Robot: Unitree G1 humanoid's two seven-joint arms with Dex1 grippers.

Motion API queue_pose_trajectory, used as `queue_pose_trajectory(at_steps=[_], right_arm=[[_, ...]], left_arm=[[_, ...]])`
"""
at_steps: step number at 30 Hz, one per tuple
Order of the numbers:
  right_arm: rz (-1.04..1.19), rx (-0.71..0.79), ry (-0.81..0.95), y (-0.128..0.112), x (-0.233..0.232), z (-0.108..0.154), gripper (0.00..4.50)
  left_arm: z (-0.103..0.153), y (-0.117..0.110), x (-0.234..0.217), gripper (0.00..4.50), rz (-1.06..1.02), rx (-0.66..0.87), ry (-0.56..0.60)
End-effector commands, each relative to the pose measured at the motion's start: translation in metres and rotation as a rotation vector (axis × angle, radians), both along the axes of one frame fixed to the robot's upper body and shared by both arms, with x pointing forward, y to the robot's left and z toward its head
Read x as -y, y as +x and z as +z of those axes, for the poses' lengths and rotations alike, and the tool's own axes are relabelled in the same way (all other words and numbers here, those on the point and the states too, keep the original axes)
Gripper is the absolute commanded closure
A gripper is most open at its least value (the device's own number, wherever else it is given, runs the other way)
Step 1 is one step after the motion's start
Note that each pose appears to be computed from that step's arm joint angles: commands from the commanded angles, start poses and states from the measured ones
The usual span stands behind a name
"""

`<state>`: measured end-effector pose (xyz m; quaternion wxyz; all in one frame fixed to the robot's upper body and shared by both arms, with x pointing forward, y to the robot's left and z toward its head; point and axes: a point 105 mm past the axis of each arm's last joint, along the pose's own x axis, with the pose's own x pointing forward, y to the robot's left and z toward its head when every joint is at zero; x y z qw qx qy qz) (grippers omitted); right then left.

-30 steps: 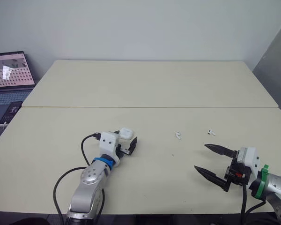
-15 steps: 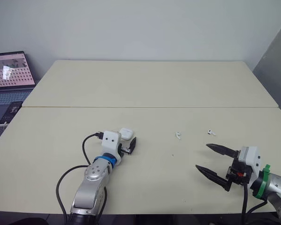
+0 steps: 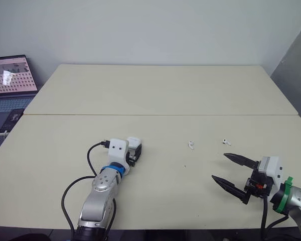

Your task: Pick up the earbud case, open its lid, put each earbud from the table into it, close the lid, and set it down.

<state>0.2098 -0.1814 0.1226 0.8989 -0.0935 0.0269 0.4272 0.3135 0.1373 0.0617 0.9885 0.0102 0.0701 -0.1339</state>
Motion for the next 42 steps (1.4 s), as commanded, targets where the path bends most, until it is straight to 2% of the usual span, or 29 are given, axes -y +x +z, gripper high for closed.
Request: queue_pose_trajectory(at_steps=[1,6,11,13,21,25,36,40,42], right_arm=[[-0.011,0.054,0.033,0.003,-0.002,0.018,0.00],[-0.118,0.040,0.230,0.020,-0.009,0.044,0.00],[-0.155,-0.058,0.395,0.035,-0.024,0.068,0.00],[-0.136,-0.127,0.453,0.039,-0.033,0.075,0.00],[-0.074,-0.392,0.557,0.053,-0.058,0.082,0.00],[-0.030,-0.501,0.563,0.053,-0.076,0.080,0.00],[0.014,-0.572,0.576,0.050,-0.102,0.079,0.00],[0.008,-0.568,0.592,0.052,-0.104,0.082,1.21],[0.005,-0.566,0.602,0.053,-0.104,0.083,1.97]], left_arm=[[0.019,-0.006,0.018,1.72,-0.081,0.070,-0.107],[0.059,-0.008,0.050,1.72,-0.260,0.232,-0.165],[0.089,-0.019,0.080,1.72,-0.465,0.358,-0.243],[0.098,-0.025,0.090,1.72,-0.544,0.416,-0.237],[0.107,-0.030,0.107,1.72,-0.652,0.483,-0.240],[0.110,-0.032,0.110,1.72,-0.664,0.494,-0.235],[0.120,-0.033,0.112,1.72,-0.694,0.521,-0.190],[0.120,-0.033,0.112,1.72,-0.697,0.522,-0.184],[0.119,-0.034,0.112,1.72,-0.699,0.521,-0.182]])
